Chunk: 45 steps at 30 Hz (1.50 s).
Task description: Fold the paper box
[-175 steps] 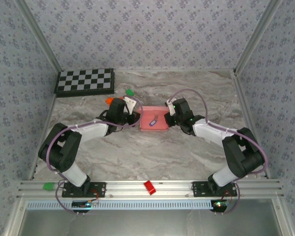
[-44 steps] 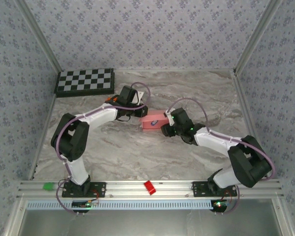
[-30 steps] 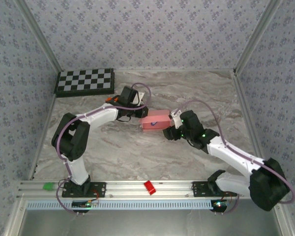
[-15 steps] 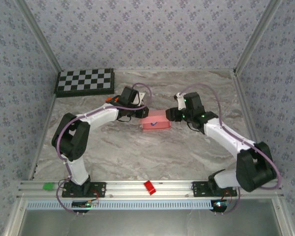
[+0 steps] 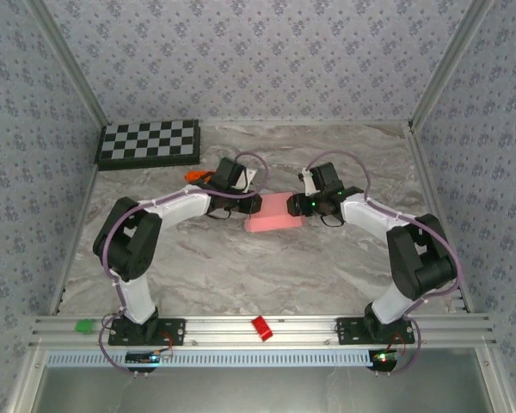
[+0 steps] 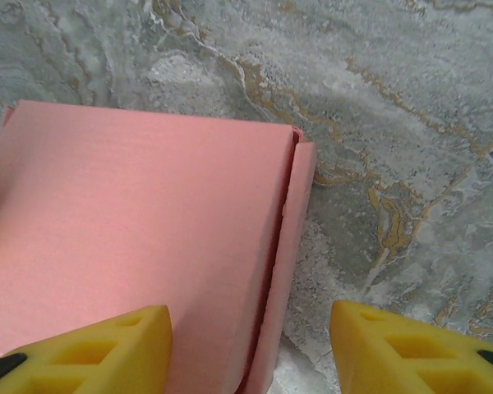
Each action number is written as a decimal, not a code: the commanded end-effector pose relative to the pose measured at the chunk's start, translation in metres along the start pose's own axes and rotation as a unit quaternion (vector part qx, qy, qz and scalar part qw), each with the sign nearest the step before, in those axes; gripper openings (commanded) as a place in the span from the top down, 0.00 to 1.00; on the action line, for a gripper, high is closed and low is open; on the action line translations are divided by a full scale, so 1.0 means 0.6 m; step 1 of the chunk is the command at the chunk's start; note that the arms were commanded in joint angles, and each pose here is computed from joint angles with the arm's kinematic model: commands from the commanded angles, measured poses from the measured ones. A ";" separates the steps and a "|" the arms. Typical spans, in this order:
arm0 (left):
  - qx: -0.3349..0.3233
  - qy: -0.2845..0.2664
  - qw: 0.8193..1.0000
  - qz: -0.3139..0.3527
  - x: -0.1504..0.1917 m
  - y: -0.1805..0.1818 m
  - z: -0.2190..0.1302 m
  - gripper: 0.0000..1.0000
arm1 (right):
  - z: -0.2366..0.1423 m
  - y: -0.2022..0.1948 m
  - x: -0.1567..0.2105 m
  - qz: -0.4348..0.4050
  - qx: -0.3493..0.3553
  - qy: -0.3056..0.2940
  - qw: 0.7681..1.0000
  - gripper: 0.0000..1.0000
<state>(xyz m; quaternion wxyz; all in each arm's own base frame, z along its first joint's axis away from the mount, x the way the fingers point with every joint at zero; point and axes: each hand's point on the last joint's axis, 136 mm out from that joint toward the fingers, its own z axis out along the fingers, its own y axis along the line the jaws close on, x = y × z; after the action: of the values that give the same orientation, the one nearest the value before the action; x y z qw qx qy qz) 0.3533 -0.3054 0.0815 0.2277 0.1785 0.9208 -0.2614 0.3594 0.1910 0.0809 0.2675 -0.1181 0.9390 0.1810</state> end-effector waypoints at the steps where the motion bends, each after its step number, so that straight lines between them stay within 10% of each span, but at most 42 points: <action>1: 0.004 0.027 1.000 -0.008 0.033 -0.001 0.016 0.74 | 0.007 -0.006 -0.002 0.013 0.002 0.009 1.000 0.45; 13: 0.011 0.037 0.999 -0.021 0.068 -0.011 0.015 0.74 | 0.050 -0.013 0.005 -0.010 0.007 0.052 0.999 0.50; 25: -0.016 -0.033 0.999 -0.007 -0.028 0.007 -0.044 0.61 | -0.040 -0.019 -0.051 -0.019 0.052 -0.019 0.998 0.44; 34: -0.026 -0.010 0.997 0.071 -0.058 0.036 -0.002 0.38 | -0.090 -0.028 0.010 0.039 0.048 -0.038 0.997 0.43; 45: 0.111 0.048 0.989 0.087 -0.021 0.006 0.034 0.37 | -0.117 -0.013 0.097 0.104 0.001 -0.063 0.993 0.42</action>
<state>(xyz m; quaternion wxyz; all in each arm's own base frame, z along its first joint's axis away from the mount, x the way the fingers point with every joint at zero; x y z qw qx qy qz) 0.3846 -0.3028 0.0619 0.2005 0.2634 0.9000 -0.2834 0.2836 0.1450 0.0992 0.2977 -0.0340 0.9346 0.1916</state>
